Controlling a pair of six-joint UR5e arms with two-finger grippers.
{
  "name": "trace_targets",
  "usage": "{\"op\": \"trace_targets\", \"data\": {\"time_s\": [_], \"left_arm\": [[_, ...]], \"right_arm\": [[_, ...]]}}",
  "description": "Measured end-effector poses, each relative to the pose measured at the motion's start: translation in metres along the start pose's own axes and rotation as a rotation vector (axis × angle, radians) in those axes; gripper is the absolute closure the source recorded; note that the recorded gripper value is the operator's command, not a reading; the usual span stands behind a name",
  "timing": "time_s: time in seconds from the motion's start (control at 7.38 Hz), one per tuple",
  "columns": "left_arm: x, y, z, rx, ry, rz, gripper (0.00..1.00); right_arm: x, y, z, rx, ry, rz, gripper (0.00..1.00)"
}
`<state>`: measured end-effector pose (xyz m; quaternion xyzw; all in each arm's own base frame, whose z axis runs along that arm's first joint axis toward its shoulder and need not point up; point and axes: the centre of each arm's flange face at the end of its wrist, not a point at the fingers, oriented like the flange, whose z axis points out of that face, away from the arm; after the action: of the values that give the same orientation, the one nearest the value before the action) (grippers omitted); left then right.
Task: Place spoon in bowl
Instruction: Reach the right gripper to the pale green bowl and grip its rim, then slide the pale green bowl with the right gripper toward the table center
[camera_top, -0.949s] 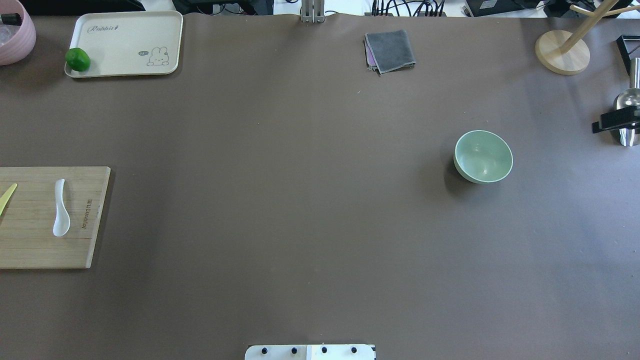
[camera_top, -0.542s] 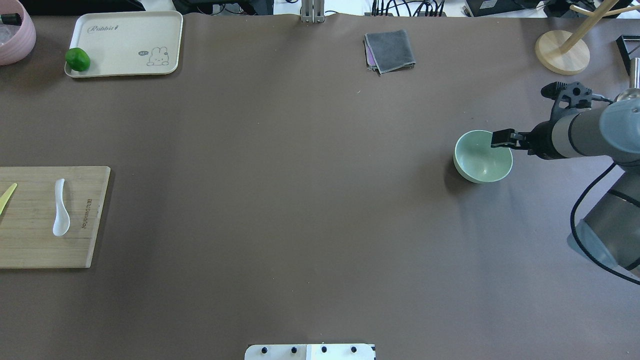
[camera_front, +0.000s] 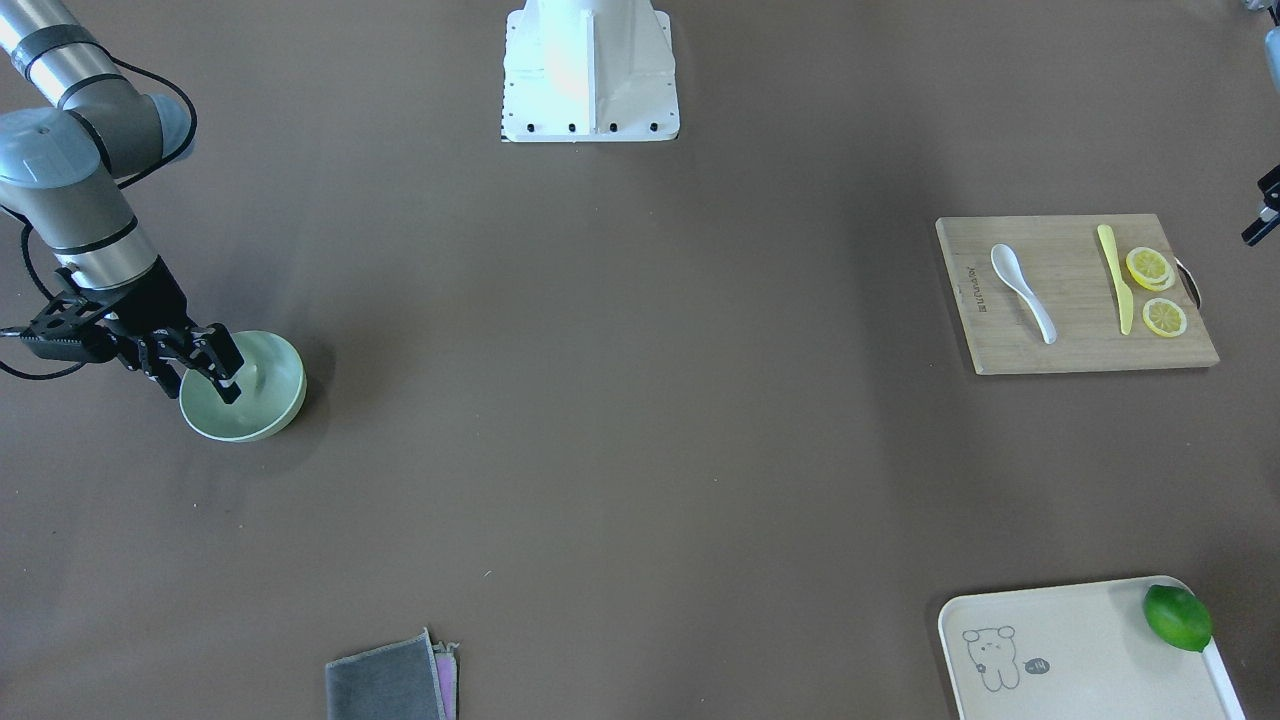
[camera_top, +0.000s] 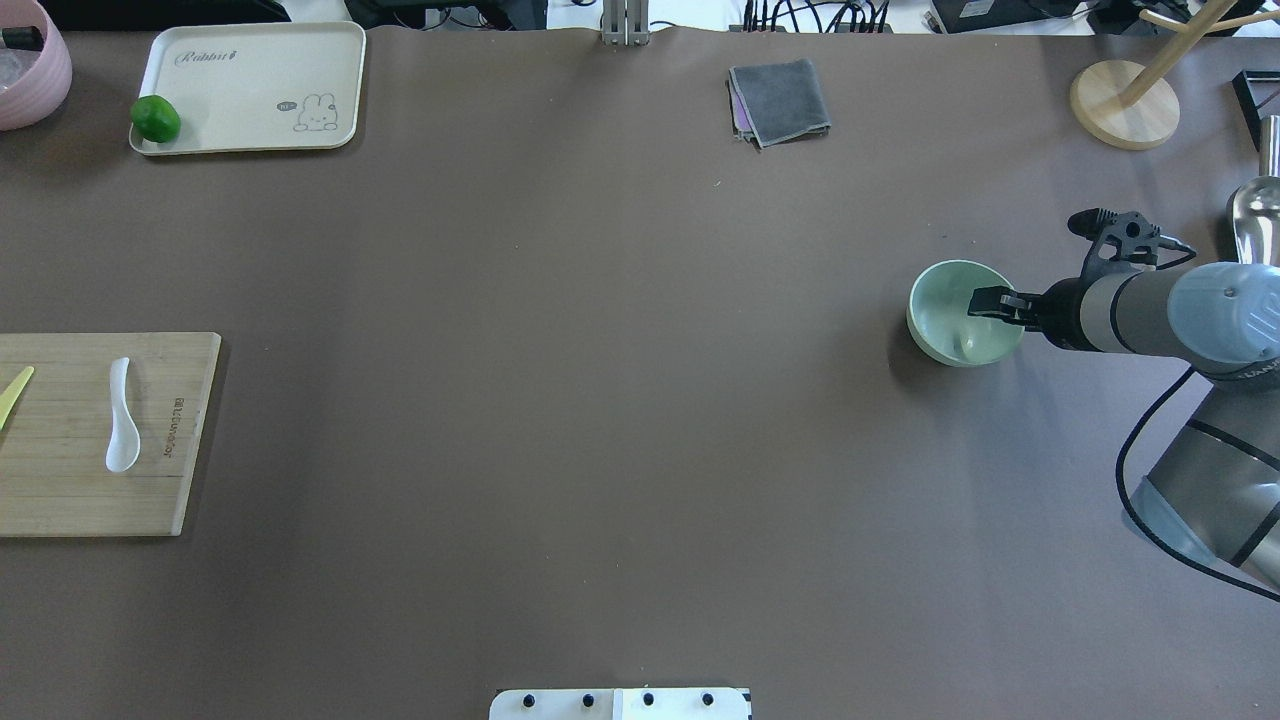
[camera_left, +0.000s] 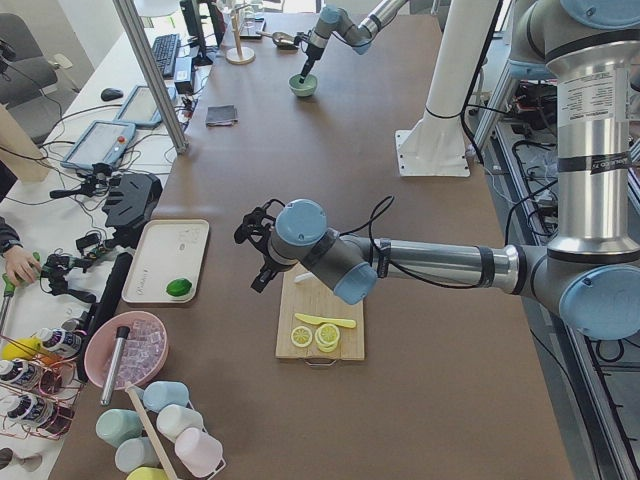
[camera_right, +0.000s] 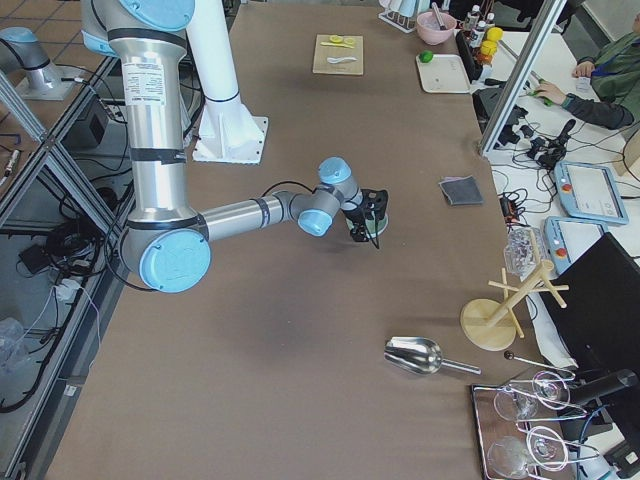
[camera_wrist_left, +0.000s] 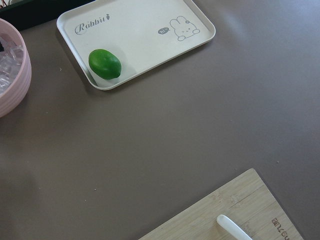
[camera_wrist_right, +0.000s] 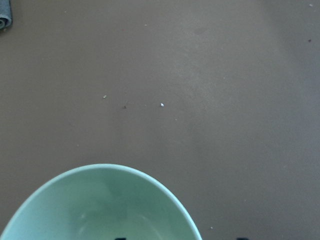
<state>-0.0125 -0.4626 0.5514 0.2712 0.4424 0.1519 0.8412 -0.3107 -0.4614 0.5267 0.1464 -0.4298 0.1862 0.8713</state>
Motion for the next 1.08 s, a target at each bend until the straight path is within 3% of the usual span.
{"op": "trace_targets", "data": {"time_s": [0.68,1.08], "left_arm": [[-0.001,0.007,0.001,-0.003,0.0,-0.002,0.02],[0.0,0.006,0.001,-0.003,0.003,0.0,0.01]], "right_arm": [[-0.011,-0.001,-0.003,0.003,-0.014,0.025,1.0],[-0.096,-0.006,-0.006,-0.004,-0.023,0.113,1.0]]}}
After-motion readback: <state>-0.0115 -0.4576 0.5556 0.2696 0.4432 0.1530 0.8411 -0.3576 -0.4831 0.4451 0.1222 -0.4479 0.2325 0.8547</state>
